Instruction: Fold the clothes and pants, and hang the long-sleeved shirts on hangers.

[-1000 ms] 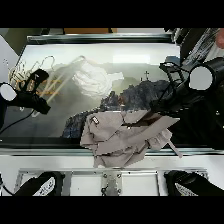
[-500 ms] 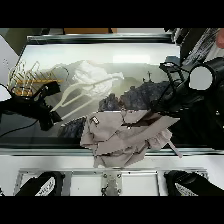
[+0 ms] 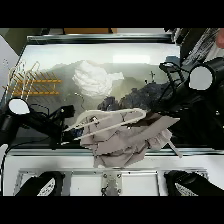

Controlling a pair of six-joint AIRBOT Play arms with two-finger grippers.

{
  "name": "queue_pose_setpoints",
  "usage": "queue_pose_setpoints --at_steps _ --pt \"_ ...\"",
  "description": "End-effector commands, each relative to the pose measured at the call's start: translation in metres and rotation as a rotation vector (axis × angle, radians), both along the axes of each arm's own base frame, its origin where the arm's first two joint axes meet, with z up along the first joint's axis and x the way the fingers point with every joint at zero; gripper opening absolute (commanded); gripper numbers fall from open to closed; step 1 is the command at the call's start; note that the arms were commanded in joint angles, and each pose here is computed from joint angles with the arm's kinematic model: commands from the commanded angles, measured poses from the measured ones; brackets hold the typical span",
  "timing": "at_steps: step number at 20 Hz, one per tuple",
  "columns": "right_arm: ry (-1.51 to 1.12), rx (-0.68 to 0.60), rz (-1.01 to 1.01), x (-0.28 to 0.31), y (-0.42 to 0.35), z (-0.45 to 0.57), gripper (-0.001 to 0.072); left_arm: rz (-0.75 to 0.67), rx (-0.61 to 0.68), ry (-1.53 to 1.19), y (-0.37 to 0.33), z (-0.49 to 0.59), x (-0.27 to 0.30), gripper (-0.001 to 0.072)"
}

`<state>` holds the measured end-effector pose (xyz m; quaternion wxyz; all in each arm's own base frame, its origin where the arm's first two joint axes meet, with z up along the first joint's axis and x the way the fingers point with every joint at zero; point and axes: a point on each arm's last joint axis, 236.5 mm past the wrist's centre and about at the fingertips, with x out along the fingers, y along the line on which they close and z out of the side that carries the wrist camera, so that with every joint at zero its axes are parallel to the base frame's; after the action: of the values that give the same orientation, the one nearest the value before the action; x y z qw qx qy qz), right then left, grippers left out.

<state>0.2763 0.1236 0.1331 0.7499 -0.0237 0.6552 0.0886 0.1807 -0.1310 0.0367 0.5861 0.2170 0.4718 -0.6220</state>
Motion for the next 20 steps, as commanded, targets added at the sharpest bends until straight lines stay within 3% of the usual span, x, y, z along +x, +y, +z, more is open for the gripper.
queue_pose_setpoints --at_steps 1,20 --pt "0.000 0.000 0.003 0.000 0.000 0.000 0.0015 -0.069 -0.013 -0.001 -0.021 -0.019 -0.005 0.0012" --pt "-0.033 0.048 0.073 -0.006 0.011 0.038 0.0014 -0.178 0.000 -0.012 -0.080 -0.048 0.055 0.0011"
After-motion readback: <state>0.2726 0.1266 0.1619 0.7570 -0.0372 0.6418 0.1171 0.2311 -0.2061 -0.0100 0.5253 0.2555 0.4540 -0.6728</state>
